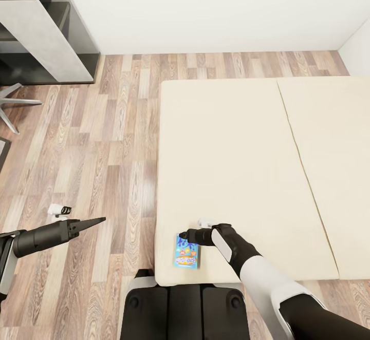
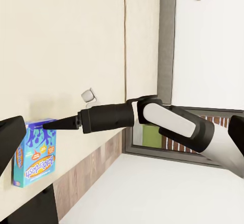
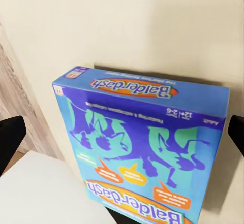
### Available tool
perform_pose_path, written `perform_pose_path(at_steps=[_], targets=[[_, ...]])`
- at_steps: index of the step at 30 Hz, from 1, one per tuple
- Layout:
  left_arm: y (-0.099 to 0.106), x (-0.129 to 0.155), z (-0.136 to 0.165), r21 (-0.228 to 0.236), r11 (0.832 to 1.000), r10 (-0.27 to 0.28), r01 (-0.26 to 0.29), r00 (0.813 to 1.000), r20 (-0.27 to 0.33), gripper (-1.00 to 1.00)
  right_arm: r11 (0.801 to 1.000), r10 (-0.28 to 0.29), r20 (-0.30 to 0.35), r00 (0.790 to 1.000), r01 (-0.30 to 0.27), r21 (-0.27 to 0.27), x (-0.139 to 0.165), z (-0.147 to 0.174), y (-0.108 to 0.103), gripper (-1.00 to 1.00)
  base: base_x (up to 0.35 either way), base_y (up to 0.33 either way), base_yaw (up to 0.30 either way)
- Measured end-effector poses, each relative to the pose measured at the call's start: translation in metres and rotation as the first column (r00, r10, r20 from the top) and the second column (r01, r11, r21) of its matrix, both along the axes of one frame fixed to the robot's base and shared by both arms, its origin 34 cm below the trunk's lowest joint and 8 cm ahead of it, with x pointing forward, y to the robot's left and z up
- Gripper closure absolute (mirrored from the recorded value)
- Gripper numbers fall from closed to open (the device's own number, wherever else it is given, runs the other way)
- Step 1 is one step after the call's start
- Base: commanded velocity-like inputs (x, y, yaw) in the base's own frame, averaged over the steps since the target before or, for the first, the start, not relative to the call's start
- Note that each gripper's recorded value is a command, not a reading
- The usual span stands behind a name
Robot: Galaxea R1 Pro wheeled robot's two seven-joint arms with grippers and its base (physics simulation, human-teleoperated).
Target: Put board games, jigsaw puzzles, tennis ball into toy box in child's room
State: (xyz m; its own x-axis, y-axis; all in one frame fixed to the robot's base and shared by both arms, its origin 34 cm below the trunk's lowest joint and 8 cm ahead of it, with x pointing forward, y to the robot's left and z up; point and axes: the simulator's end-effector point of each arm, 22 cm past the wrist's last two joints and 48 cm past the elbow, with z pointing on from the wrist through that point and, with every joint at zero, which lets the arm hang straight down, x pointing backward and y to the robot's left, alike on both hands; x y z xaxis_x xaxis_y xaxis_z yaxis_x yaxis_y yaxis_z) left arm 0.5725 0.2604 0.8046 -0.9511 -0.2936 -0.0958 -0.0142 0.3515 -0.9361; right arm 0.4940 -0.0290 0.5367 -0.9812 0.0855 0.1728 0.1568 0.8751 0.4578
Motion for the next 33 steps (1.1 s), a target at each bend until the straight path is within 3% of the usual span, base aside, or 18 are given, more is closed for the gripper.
perform_pose_path(at_steps=[33], targets=[[0.0008, -0.0019, -0.0049, 0.0, 1.0, 0.002, -0.002, 1.0, -0.011, -1.0, 1.0, 0.003, -0.013, 1.0, -0.003, -0.001, -0.0061, -0.0045, -0.0003, -1.0, 0.0, 0.002, 0.0]])
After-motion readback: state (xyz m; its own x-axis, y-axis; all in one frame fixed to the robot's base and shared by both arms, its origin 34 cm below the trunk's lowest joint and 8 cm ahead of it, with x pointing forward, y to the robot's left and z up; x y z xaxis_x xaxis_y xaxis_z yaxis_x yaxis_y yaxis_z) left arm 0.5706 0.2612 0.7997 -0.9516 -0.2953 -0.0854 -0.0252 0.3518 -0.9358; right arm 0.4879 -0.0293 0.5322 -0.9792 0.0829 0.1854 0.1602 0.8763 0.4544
